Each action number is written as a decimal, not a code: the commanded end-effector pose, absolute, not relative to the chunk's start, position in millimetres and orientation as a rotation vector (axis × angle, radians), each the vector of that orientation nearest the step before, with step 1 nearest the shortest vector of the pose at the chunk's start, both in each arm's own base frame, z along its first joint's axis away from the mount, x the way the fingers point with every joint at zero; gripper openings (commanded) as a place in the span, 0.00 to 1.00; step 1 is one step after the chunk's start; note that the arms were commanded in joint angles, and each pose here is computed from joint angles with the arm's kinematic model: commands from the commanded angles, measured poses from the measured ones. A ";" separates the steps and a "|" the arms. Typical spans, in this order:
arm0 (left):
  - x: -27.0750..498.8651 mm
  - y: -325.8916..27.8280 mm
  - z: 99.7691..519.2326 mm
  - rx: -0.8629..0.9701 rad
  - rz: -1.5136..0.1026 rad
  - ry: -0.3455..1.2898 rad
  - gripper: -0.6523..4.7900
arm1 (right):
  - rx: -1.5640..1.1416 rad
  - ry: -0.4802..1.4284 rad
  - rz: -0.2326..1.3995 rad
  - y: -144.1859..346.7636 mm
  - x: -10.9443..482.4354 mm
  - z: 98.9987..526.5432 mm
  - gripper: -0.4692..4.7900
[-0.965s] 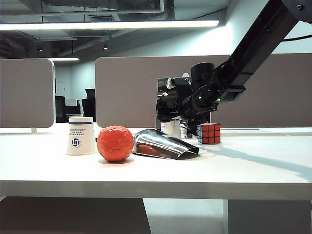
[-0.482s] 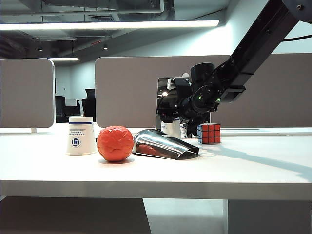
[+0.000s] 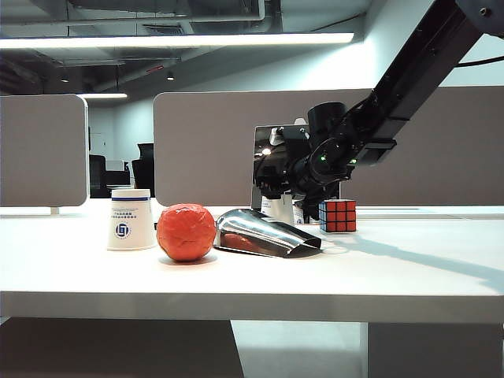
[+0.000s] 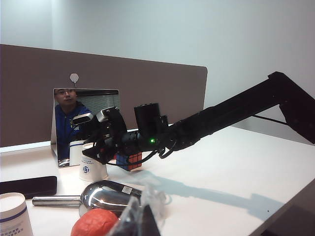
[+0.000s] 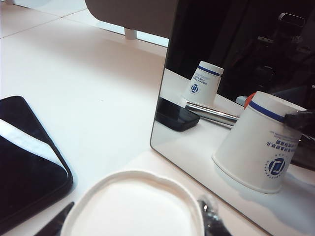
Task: Carefully pick up the cup on the right and stack it on top of the cup on the left.
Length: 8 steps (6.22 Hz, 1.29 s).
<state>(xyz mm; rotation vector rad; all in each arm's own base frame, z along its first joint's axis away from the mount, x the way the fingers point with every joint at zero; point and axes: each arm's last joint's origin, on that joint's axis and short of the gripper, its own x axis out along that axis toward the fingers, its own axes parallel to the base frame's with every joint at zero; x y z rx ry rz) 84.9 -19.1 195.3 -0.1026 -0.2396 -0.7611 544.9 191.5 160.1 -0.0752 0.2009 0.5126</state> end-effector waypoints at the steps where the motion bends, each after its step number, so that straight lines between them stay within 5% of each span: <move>1: 84.5 -19.2 196.4 -0.099 -0.763 -0.247 0.11 | -0.066 0.142 0.559 193.2 545.1 169.1 0.64; 8: 84.7 -19.0 196.4 -0.100 -0.757 -0.248 0.11 | -0.025 -0.058 0.829 227.1 536.2 219.9 0.64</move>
